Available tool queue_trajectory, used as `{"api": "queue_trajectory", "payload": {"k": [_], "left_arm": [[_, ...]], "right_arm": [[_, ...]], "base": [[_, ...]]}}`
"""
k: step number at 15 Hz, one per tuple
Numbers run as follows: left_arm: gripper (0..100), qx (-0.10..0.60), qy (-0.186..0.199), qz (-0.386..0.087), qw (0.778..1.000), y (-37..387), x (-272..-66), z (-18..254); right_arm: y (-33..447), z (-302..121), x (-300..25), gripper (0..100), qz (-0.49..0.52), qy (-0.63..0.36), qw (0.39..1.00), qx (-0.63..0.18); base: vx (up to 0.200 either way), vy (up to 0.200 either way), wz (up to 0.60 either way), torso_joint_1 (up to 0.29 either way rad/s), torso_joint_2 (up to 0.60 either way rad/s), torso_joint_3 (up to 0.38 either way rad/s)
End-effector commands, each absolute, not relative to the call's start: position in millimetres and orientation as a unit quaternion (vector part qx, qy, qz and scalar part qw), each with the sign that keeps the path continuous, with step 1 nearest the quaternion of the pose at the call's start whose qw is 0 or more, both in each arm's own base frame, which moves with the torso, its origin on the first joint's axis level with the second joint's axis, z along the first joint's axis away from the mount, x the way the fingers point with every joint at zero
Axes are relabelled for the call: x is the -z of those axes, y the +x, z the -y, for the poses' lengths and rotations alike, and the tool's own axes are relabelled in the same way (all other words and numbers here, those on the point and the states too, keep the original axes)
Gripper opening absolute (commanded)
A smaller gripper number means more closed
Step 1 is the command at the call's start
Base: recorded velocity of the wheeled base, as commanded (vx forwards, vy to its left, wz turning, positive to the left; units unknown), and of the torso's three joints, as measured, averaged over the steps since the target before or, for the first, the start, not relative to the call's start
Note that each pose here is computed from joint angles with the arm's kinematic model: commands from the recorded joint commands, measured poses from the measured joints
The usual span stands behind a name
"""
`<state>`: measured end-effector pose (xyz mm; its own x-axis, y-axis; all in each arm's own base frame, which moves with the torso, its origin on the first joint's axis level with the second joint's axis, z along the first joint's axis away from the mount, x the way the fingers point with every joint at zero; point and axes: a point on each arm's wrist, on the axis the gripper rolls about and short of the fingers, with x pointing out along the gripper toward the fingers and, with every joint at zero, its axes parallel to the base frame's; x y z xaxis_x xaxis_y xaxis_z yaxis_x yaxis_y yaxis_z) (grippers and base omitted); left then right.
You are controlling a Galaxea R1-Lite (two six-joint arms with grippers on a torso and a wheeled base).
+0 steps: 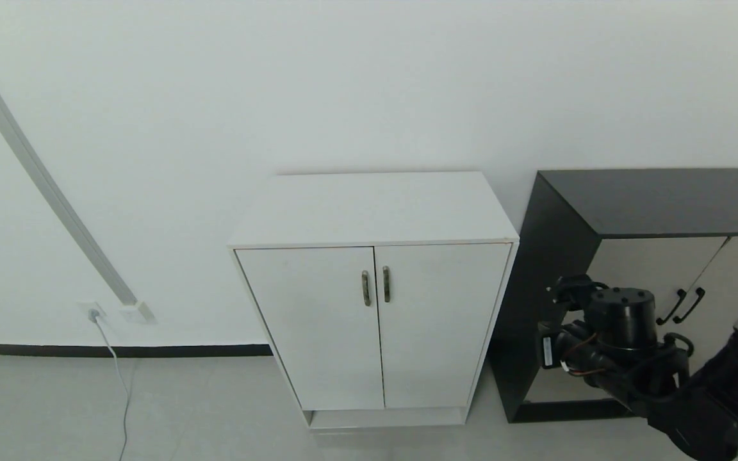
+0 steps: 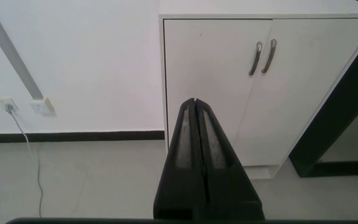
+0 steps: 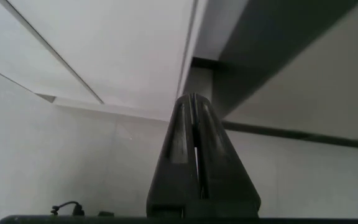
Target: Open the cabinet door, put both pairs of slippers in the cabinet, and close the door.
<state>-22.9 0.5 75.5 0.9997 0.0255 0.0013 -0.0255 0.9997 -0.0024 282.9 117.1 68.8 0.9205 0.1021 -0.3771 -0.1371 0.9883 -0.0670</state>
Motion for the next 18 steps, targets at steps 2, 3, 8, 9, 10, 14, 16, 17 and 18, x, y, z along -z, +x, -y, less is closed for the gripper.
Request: {"api": "queue_trajectory", "payload": {"k": [2, 3, 8, 9, 10, 14, 16, 17, 18], "left_arm": [[0, -0.012, -0.001, 0.0, 1.0, -23, -75, 0], [0, -0.012, -0.001, 0.0, 1.0, -23, -75, 0], [0, -0.012, -0.001, 0.0, 1.0, -23, -75, 0], [0, -0.012, 0.0, 0.0, 1.0, -23, -75, 0], [0, -0.012, 0.0, 0.0, 1.0, -23, -75, 0], [0, -0.012, 0.0, 0.0, 1.0, -23, -75, 0], [0, -0.012, 0.0, 0.0, 1.0, -23, -75, 0], [0, -0.012, 0.0, 0.0, 1.0, -23, -75, 0], [0, -0.012, 0.0, 0.0, 1.0, -23, -75, 0]], "right_arm": [[248, -91, -75, 0, -0.185, -0.043, 0.981, -0.041], [237, -82, -74, 0, -0.187, -0.045, 0.981, -0.033], [191, -48, -74, 0, -0.203, -0.042, 0.978, 0.004], [181, -43, -76, 0, -0.204, -0.041, 0.978, 0.008], [180, -43, -76, 0, -0.204, -0.041, 0.978, 0.009], [145, -21, -93, 0, -0.211, -0.034, 0.977, 0.026], [122, -18, -98, 0, -0.221, -0.033, 0.975, 0.01], [112, -16, -100, 0, -0.221, -0.033, 0.975, 0.008], [102, -14, -101, 0, -0.221, -0.033, 0.975, 0.007]], "base": [[0.0, 0.0, 0.0, 0.0, 0.0, 0.0], [0.0, 0.0, 0.0, 0.0, 0.0, 0.0], [0.0, 0.0, 0.0, 0.0, 0.0, 0.0], [0.0, 0.0, 0.0, 0.0, 0.0, 0.0], [0.0, 0.0, 0.0, 0.0, 0.0, 0.0], [0.0, 0.0, 0.0, 0.0, 0.0, 0.0], [0.0, 0.0, 0.0, 0.0, 0.0, 0.0], [0.0, 0.0, 0.0, 0.0, 0.0, 0.0], [0.0, 0.0, 0.0, 0.0, 0.0, 0.0]]}}
